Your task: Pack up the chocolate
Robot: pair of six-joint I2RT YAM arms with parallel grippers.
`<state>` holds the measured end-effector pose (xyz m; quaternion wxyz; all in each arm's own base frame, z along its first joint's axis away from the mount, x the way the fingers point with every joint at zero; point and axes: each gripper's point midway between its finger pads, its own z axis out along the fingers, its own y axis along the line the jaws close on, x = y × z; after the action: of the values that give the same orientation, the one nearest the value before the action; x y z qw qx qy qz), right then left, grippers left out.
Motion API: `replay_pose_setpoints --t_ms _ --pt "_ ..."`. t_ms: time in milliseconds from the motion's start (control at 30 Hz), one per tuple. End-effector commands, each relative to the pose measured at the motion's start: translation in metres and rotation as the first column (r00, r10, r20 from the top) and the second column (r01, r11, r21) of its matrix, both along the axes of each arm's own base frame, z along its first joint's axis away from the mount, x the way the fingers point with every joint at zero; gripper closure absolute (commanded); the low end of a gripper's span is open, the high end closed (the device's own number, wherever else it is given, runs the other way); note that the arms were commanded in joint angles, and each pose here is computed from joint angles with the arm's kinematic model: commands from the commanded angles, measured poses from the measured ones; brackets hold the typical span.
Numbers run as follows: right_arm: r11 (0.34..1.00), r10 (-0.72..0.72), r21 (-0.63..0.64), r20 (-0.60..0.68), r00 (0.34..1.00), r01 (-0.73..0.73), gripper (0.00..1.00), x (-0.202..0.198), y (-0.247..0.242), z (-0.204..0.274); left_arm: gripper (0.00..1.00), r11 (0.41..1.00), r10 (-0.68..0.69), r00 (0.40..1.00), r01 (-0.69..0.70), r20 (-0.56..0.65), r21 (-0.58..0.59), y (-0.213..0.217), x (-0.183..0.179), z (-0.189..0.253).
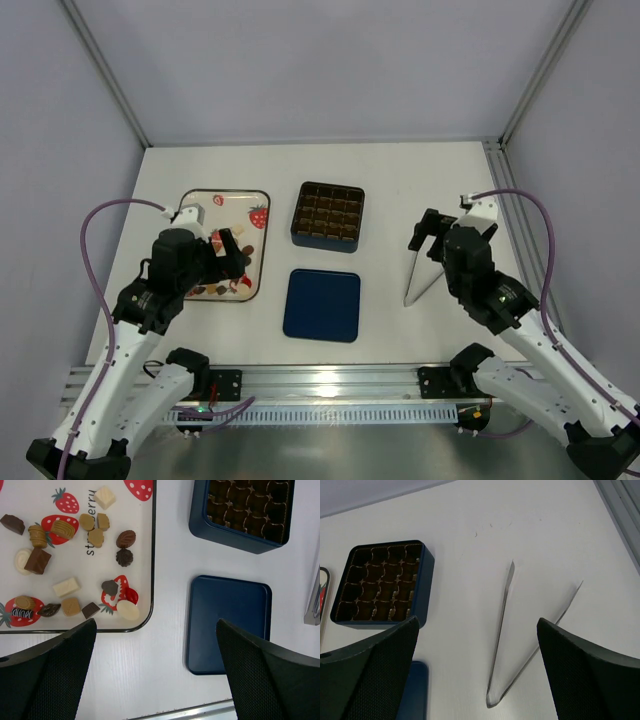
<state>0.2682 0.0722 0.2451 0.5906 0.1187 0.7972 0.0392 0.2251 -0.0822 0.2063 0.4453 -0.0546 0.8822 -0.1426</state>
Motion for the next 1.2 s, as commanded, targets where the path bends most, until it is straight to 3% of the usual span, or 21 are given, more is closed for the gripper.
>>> replay_pose_setpoints --t_ms 0,267,500,667,800,1167 --pt "0.999 -0.042 0.023 0.024 0.999 0.042 0.0 -0.003 -0.008 0.012 0.0 1.0 -0.01 0.999 0.011 0.051 -0.008 -0.002 0.006 0.01" --pt "0.977 -0.204 -0.087 -0.114 0.972 0.195 0.0 -0.01 -0.041 0.007 0.0 1.0 -0.016 0.998 0.016 0.056 -0.009 -0.002 0.005 0.012" --pt "0.947 -0.313 -0.04 -0.332 0.89 0.319 0.02 0.008 -0.103 -0.032 0.0 1.0 -0.016 0.997 0.017 0.073 -0.014 -0.001 0.002 0.016" --pt "0.928 -0.329 0.0 -0.474 0.817 0.373 0.11 0.019 -0.125 -0.075 0.0 0.999 -0.025 0.997 0.027 0.077 -0.019 -0.003 0.0 0.017" --pt "0.914 -0.283 0.087 -0.561 0.778 0.396 0.25 0.03 -0.116 -0.114 0.0 0.999 -0.025 0.997 0.027 0.076 -0.022 -0.003 0.0 0.017" --pt "0.86 -0.299 0.12 -0.668 0.681 0.495 0.42 0.045 -0.111 -0.188 0.0 1.0 -0.022 0.996 0.023 0.082 -0.02 -0.002 -0.001 0.017"
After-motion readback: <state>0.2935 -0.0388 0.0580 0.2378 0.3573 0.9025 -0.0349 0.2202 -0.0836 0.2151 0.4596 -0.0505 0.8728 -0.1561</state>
